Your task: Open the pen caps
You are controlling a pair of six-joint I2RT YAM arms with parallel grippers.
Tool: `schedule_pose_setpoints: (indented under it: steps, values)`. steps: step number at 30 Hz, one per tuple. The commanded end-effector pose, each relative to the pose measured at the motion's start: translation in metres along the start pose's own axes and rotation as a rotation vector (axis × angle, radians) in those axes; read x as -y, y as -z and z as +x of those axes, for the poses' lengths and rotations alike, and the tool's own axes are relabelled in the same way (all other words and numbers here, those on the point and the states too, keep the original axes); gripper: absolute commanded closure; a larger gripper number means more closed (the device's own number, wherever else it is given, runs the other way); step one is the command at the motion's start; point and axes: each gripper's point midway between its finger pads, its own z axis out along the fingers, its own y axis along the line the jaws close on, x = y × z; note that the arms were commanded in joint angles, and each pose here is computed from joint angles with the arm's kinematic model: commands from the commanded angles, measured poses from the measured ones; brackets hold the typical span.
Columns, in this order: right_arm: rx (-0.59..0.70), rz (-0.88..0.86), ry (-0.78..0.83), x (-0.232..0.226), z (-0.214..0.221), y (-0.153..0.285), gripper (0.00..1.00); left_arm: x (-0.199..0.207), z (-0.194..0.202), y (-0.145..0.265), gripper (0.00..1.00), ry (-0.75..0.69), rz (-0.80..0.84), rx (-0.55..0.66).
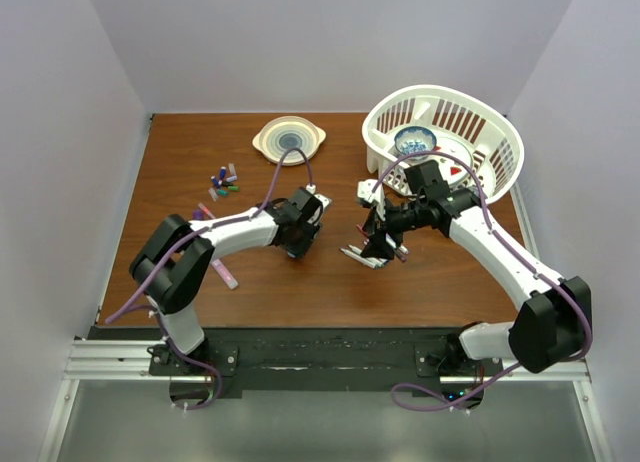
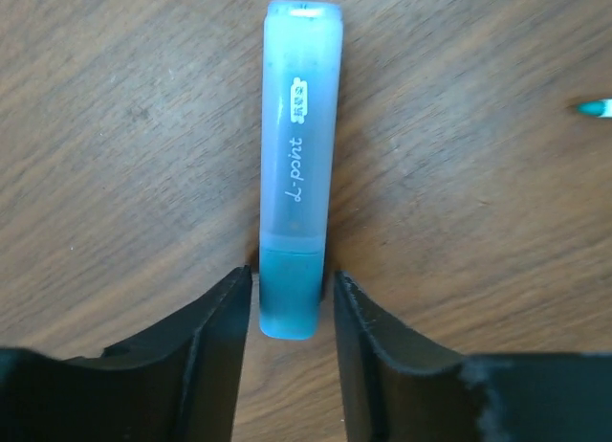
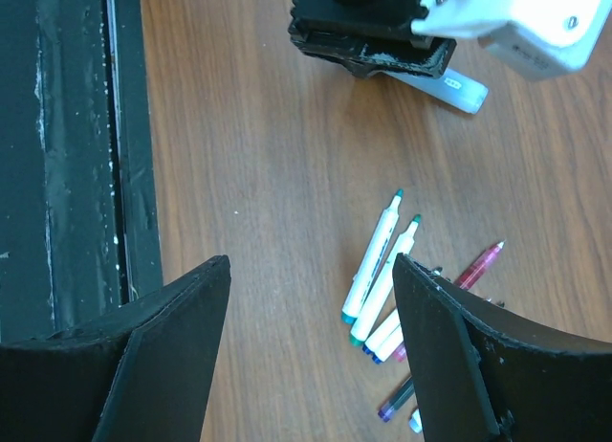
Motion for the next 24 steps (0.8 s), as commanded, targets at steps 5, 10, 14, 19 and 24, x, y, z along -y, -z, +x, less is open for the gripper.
schedule_pose_setpoints:
  steps: [5,10,14,19,24]
  values:
    - [0.063,-0.032,0.068,-0.008,-0.013,0.004,0.28,-0.005,0.000,-0.005,0.64,-0.013,-0.038,-0.027]
    - [0.080,-0.153,0.114,-0.032,0.001,-0.002,0.27,0.007,-0.008,0.009,0.96,0.012,0.034,0.019]
    - [0.117,-0.267,0.316,-0.057,0.020,-0.006,0.03,0.040,-0.017,0.042,1.00,0.017,0.250,0.086]
    - [0.118,-0.300,0.399,-0.067,0.032,-0.007,0.01,0.097,0.003,0.079,1.00,-0.010,0.635,0.057]
    - [0.099,-0.232,0.460,-0.056,0.031,-0.012,0.01,0.137,0.015,0.112,1.00,0.014,0.958,0.018]
